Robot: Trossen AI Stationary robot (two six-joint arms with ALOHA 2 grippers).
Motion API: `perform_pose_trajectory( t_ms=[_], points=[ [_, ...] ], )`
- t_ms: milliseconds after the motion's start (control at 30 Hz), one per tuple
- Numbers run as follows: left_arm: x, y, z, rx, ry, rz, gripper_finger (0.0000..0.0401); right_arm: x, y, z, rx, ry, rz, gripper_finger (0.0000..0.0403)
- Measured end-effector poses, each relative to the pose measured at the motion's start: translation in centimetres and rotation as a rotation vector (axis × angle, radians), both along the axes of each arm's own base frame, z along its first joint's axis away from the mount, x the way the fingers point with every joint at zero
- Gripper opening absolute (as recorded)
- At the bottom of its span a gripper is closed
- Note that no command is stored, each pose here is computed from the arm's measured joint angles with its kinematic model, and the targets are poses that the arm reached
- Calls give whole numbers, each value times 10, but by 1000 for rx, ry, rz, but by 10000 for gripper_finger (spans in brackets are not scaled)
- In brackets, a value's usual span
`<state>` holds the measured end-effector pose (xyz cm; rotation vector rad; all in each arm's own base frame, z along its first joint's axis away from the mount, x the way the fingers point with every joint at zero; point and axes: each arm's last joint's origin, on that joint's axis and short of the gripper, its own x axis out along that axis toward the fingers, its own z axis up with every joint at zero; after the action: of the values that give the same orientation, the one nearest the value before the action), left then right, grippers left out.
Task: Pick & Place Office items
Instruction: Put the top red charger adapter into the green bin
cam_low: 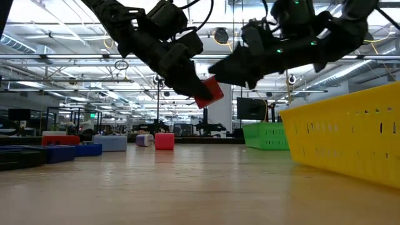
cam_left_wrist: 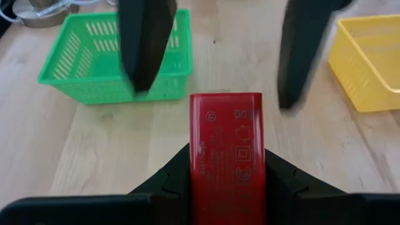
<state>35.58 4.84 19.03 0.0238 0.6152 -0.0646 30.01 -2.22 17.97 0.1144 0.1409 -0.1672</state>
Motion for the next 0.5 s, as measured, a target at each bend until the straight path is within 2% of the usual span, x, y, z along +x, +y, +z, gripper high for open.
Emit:
perform_pose_trajectory(
  t_ms=[233, 500],
  points=[
    [1, -5, 0, 22, -6, -27, 120, 7, 0, -16, 10, 57, 21, 268],
    [1, -5, 0, 29, 3, -4, 120, 7, 0, -17, -2, 63, 23, 242]
  ],
)
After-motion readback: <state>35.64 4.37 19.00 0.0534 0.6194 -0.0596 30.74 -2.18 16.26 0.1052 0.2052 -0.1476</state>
